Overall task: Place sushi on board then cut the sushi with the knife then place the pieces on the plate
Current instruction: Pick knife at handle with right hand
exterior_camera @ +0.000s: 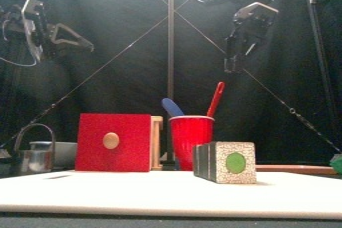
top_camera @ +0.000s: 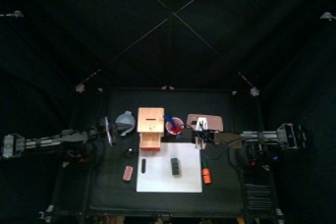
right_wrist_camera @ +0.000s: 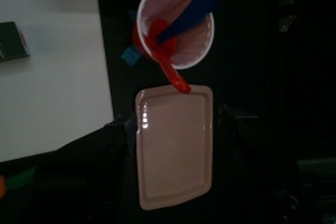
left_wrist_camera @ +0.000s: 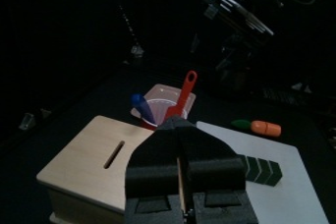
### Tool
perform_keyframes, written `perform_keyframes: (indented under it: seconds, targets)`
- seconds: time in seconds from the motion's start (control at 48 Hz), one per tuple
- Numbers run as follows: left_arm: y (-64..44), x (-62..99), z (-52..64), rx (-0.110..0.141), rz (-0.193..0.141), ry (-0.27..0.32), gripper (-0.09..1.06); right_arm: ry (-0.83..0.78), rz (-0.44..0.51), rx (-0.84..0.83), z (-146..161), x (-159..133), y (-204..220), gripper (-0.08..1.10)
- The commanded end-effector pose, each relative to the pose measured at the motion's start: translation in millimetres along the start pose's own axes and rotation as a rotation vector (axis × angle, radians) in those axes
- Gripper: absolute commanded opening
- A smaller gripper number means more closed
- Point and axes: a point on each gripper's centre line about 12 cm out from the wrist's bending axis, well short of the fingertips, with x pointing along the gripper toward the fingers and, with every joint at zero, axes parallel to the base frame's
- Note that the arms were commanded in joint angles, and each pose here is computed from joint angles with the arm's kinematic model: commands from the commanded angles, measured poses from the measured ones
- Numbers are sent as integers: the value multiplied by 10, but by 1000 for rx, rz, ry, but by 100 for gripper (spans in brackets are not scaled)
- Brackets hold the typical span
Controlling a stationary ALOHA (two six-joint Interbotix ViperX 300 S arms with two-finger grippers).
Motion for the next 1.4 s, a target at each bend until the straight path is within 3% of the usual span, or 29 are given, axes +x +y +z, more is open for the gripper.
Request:
perform_keyframes:
  seconds: [0.021,0.167,0.562,0.875,1.396]
  targets:
    - [25,38,119,-6,17,-34,8,-25,-1,-17,50,47,-50,96]
    - [41,36,116,-19,27,-35,8,0,1,-77,59,192,-27,96]
    - [63,31,91,-17,38,-29,8,37,-36,-92,53,388,-170,94]
    - [94,22,73,-18,52,-26,8,61,-2,-226,113,506,-91,70]
    - [113,23,82,-20,62,-29,8,66,-8,-215,143,449,-134,43]
